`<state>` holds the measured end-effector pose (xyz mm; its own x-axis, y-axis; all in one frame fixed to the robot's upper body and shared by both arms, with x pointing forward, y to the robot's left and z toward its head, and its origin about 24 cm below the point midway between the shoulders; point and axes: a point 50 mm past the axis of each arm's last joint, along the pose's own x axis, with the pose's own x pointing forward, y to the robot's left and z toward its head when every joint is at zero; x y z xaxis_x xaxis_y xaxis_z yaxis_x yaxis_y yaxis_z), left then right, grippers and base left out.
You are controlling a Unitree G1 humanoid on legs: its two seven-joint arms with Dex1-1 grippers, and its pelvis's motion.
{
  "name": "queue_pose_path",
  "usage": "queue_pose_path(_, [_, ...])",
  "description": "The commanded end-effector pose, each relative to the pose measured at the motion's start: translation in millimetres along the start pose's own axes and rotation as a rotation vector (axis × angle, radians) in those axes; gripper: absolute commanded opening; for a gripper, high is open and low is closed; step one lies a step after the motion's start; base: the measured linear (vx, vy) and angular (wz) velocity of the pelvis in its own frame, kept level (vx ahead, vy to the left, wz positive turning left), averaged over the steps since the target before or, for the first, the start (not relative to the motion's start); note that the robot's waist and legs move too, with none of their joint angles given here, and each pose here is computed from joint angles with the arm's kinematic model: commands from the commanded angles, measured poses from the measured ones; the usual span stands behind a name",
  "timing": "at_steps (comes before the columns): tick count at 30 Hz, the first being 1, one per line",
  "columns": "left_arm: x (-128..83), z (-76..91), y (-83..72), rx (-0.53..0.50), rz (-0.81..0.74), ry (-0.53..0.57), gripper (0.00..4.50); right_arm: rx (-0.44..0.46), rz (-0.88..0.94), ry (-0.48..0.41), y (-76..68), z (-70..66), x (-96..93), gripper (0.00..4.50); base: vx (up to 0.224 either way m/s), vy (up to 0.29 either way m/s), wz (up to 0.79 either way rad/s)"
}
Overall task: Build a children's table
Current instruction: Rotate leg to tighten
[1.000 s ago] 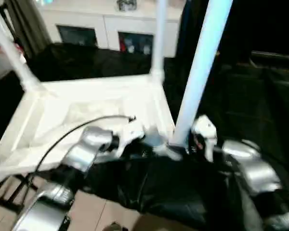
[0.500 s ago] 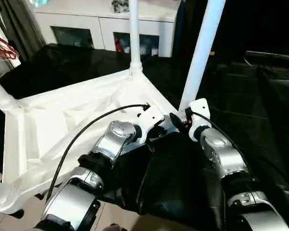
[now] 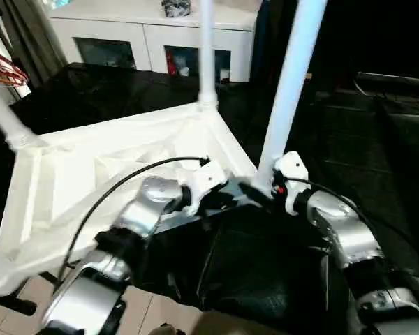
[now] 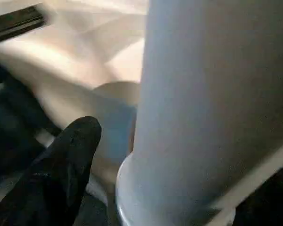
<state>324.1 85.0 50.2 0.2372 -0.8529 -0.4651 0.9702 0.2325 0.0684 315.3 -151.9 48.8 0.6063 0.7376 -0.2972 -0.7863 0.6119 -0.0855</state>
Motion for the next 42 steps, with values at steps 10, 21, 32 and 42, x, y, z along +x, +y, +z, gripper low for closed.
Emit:
queue_pose_path(10, [-25.7,10.6,-5.8,0.092,-0.138,-0.062,0.0,-0.035,0.286,0.033,13.6,0.8,-23.8,3.61,0.0,0.0,0.0])
queue_pose_path(21, [-26.9,10.4,-11.3,0.085,-0.183,-0.061,0.0,-0.025,0.354,0.042,21.8,0.6,-25.1,2.7,0.0,0.0,0.0])
queue_pose_path(32, [3.0,20.4,3.2,0.036,0.05,-0.046,0.0,0.086,0.102,0.013,27.2,-10.3,4.9,2.67,0.0,0.0,0.0])
queue_pose_path(42, [42.0,41.1,7.4,-0.022,0.241,-0.054,0.0,0.191,-0.249,-0.003,27.8,0.7,58.3,2.67,0.0,0.0,0.0])
